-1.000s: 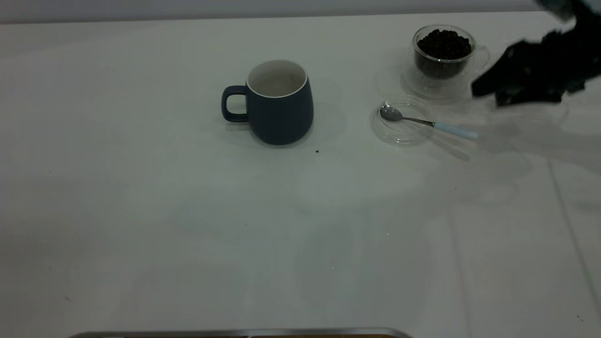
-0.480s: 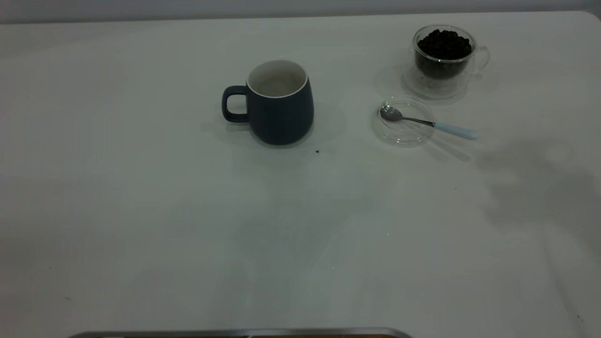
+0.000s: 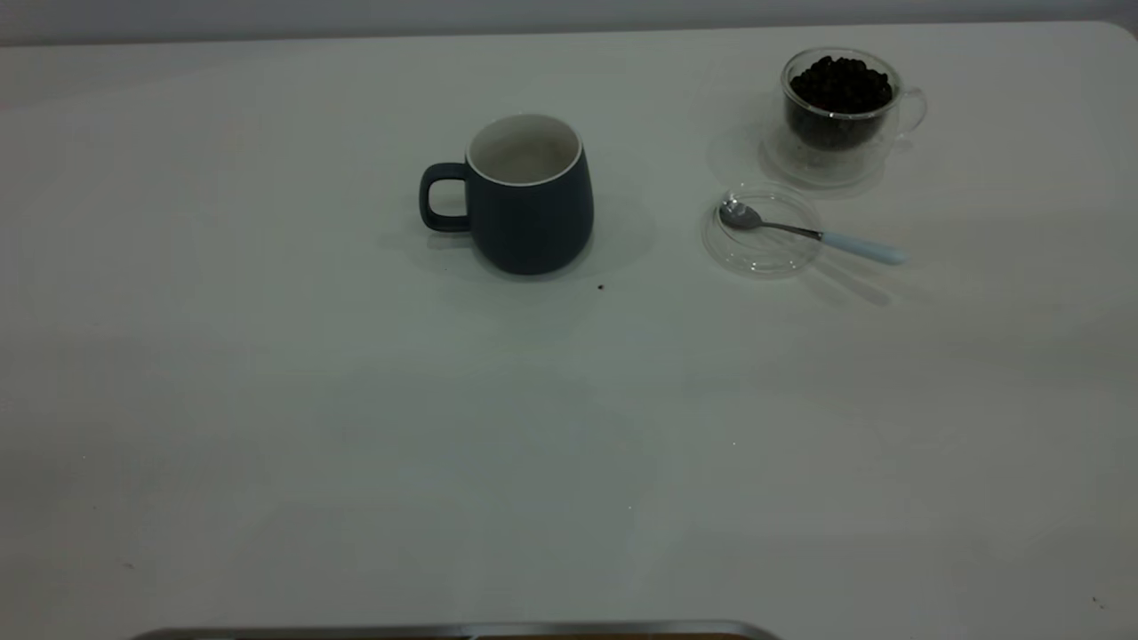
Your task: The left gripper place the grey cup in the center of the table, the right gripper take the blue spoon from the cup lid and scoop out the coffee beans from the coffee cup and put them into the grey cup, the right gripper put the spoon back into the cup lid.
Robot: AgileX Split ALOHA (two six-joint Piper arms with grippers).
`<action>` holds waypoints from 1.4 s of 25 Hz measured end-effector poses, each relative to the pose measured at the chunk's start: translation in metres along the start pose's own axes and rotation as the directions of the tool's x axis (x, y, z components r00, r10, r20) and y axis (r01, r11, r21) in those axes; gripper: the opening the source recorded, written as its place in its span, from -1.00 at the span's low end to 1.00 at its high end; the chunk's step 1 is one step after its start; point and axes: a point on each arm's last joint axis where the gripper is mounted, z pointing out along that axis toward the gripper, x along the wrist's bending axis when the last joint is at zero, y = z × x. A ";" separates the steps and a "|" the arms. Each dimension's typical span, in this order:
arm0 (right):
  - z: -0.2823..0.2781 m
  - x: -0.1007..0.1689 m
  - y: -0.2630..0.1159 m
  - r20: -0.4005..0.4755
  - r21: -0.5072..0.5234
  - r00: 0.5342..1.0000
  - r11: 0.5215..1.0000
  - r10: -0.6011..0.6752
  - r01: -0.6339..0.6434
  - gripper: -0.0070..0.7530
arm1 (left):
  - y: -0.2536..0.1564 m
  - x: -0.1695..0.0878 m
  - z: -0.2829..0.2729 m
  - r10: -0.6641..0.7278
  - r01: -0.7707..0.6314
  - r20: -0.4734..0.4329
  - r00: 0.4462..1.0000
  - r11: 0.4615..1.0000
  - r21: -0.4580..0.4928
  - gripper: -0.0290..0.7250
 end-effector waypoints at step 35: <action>-0.043 0.001 -0.058 -0.019 -0.415 1.000 0.910 0.000 -0.008 0.38 | 0.000 0.000 0.000 0.000 0.000 0.000 1.000 1.000 0.000 0.64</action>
